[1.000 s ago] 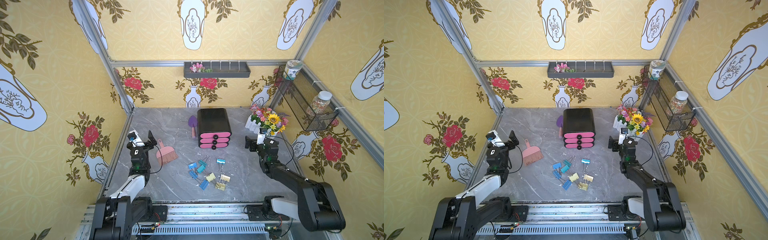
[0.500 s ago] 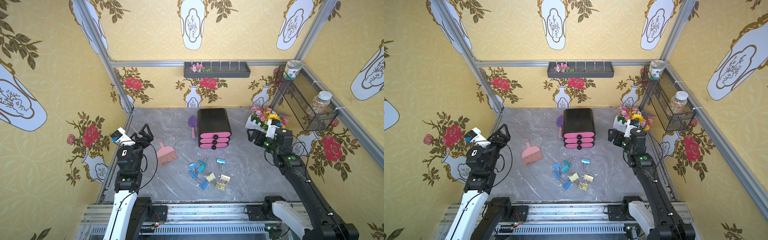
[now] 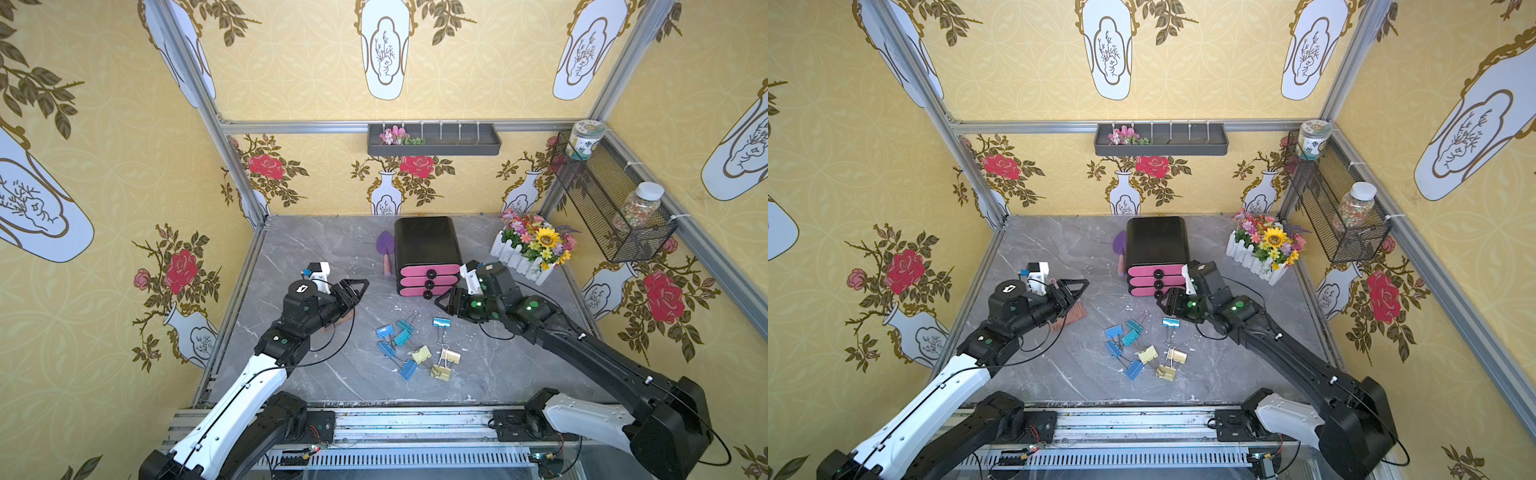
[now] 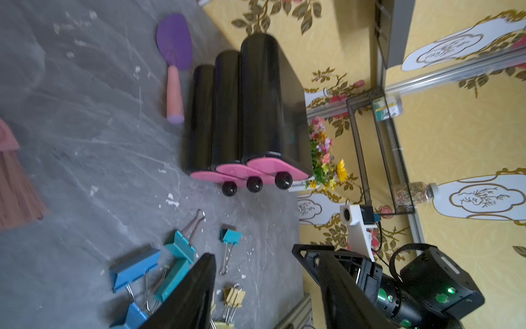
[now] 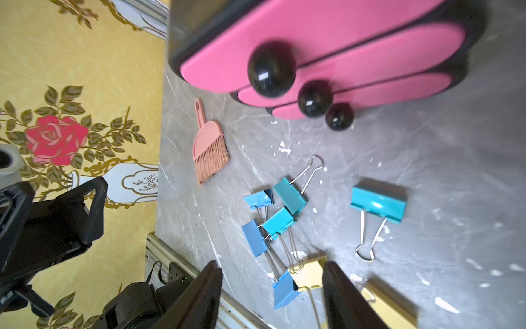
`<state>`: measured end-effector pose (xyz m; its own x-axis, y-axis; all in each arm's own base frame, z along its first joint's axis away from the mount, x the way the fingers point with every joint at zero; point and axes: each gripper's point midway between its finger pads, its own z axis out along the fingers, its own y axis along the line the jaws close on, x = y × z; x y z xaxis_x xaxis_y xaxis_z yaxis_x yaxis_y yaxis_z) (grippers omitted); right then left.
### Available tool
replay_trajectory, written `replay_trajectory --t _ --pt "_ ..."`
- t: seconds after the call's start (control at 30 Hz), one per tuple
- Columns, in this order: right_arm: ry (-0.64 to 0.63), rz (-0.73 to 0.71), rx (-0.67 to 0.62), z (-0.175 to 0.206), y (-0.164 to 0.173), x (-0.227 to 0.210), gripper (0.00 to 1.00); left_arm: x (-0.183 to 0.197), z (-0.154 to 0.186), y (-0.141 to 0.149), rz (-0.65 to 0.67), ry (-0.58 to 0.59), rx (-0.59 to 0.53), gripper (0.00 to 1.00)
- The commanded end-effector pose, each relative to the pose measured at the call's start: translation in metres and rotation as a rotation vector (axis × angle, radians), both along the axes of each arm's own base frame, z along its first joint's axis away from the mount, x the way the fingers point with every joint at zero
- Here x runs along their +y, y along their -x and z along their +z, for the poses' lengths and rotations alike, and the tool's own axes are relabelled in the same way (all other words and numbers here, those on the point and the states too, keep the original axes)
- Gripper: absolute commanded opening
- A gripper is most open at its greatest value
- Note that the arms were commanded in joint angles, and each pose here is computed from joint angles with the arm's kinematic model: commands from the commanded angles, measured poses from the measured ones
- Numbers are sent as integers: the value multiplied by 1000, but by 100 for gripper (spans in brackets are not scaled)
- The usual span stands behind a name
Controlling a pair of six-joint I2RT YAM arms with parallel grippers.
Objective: Put the binder clips in the drawer according to color
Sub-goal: Open the drawer in the storage box.
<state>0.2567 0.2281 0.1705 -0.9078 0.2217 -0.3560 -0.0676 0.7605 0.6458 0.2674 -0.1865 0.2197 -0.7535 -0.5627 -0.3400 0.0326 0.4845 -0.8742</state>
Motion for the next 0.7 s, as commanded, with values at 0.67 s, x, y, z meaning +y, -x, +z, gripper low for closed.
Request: replay_trajectory --t 0.67 --pt "201 -139 -66 -7 -86 12 61 -18 -10 22 -57 115 53 66"
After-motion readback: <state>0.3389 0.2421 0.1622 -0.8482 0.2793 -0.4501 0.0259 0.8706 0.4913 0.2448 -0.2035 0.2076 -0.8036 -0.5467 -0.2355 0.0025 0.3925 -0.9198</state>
